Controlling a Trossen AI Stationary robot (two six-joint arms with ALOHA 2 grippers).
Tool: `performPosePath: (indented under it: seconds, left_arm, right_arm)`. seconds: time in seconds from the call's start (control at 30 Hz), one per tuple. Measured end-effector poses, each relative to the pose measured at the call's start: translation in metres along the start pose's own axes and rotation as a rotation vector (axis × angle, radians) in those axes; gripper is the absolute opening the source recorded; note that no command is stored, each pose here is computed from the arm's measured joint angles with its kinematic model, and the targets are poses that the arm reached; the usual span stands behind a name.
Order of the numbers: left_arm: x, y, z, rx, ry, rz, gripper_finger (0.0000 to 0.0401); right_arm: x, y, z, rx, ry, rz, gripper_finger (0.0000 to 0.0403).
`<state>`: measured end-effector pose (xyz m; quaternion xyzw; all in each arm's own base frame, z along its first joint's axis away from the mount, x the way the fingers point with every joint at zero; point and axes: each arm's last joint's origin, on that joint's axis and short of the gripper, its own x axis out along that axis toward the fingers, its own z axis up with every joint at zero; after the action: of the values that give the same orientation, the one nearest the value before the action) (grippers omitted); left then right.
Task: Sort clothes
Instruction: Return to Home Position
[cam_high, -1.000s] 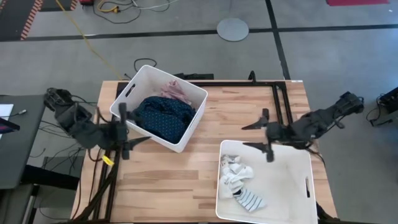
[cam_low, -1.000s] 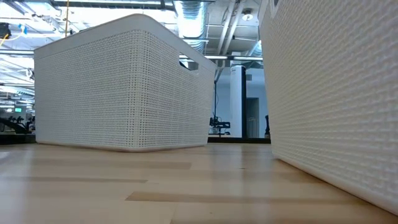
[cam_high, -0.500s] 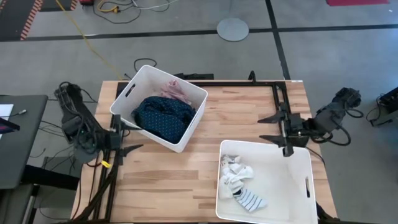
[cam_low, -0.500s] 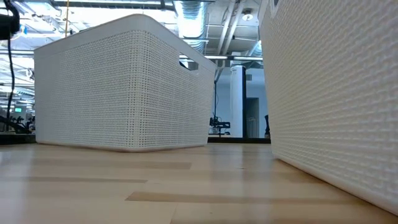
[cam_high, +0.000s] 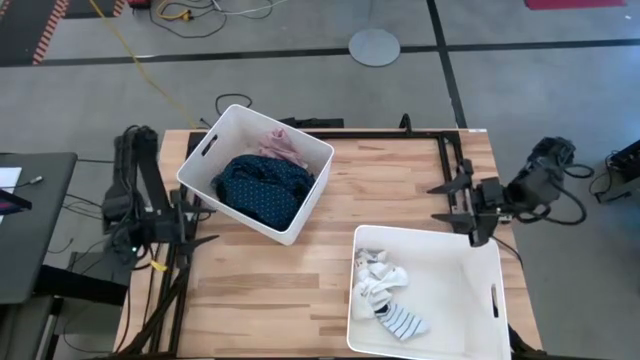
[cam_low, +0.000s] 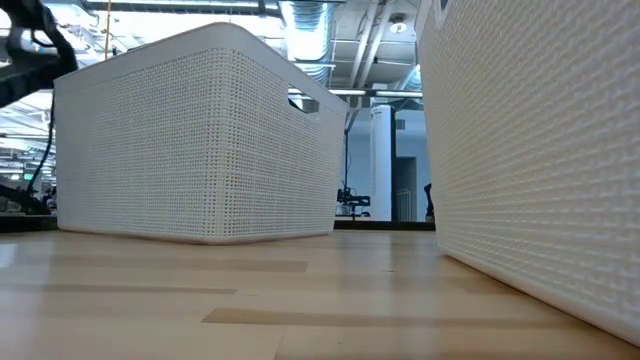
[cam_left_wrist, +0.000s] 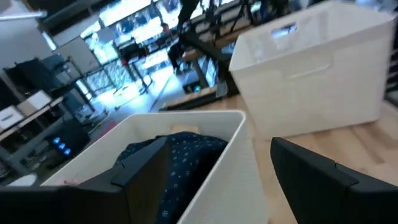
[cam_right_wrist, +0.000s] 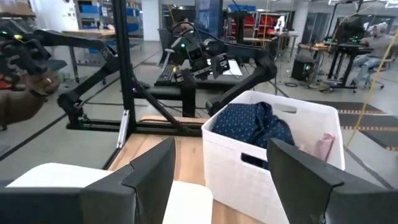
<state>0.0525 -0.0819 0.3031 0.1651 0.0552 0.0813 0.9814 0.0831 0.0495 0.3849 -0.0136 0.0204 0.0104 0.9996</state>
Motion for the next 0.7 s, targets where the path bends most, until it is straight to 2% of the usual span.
performPosePath:
  seconds: [0.13, 0.2, 0.3, 0.6, 0.7]
  left_arm:
    - [-0.010, -0.006, -0.004, -0.022, -0.071, -0.035, 0.0274]
    - [-0.016, -0.011, -0.005, -0.007, -0.092, -0.088, 0.0274]
    - [-0.023, -0.017, -0.005, 0.004, -0.112, -0.142, 0.0274]
    - [-0.023, -0.034, -0.007, -0.034, -0.097, -0.139, 0.0274]
    - [-0.021, -0.041, -0.008, -0.044, -0.090, -0.122, 0.0274]
  right_arm:
    - [-0.005, 0.003, -0.007, -0.009, 0.025, 0.040, 0.0270]
    - [-0.008, 0.004, -0.012, -0.002, 0.039, 0.071, 0.0270]
    - [-0.014, 0.005, -0.020, -0.003, 0.054, 0.061, 0.0270]
    - [-0.028, 0.000, -0.051, -0.050, 0.022, -0.139, 0.0270]
    - [-0.030, 0.004, -0.063, -0.064, 0.024, -0.138, 0.0270]
